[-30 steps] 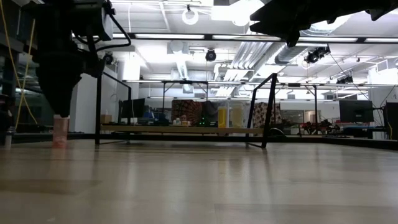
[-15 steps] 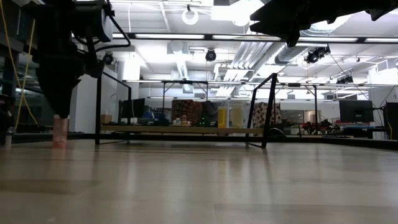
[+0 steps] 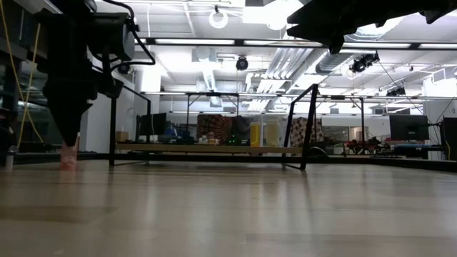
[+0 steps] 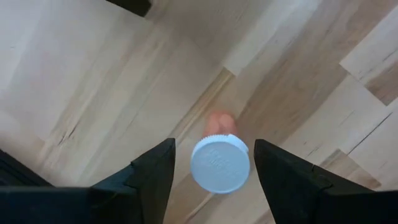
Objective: Pick and place medicine bottles onto shelf by color
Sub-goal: Put the top pink pill bottle on the shelf
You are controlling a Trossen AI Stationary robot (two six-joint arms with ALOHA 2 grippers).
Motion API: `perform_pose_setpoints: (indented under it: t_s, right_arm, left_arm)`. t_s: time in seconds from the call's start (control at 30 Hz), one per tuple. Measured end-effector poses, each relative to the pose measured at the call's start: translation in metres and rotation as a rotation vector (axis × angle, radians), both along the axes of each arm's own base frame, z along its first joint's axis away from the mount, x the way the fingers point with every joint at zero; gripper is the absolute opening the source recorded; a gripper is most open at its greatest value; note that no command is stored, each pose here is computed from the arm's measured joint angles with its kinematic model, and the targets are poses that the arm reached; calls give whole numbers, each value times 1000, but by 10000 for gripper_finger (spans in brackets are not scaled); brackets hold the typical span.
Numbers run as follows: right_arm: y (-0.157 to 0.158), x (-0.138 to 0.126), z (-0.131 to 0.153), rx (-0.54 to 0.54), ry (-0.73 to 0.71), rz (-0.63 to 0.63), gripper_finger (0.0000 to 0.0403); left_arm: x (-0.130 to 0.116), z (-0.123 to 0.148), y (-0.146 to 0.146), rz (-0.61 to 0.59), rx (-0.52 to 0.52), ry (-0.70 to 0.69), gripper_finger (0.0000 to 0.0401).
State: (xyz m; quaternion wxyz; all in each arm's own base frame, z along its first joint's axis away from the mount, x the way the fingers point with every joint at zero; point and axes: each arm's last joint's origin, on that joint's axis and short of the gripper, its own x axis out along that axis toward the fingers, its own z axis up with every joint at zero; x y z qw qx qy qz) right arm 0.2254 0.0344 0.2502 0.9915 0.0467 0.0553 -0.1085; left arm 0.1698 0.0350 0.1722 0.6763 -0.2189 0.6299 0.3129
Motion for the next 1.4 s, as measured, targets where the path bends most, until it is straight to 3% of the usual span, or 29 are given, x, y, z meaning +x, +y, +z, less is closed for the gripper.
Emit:
perform_pose_setpoints:
  t_s: [0.33, 0.8, 1.1, 1.27, 1.4]
  right_arm:
    - [0, 0, 0, 0, 0, 0, 156]
    - [0, 0, 0, 0, 0, 0, 156]
    - [0, 0, 0, -1, 1, 1, 156]
    - [0, 0, 0, -1, 1, 1, 156]
    - [0, 0, 0, -1, 0, 0, 156]
  left_arm:
    - [0, 0, 0, 0, 3, -2, 202]
    - [4, 5, 0, 5, -22, -27, 104]
    - [37, 61, -3, -47, -92, -256, 113]
    - [56, 104, -3, -106, -56, -407, 109]
    - [78, 129, 5, -162, 23, -448, 107]
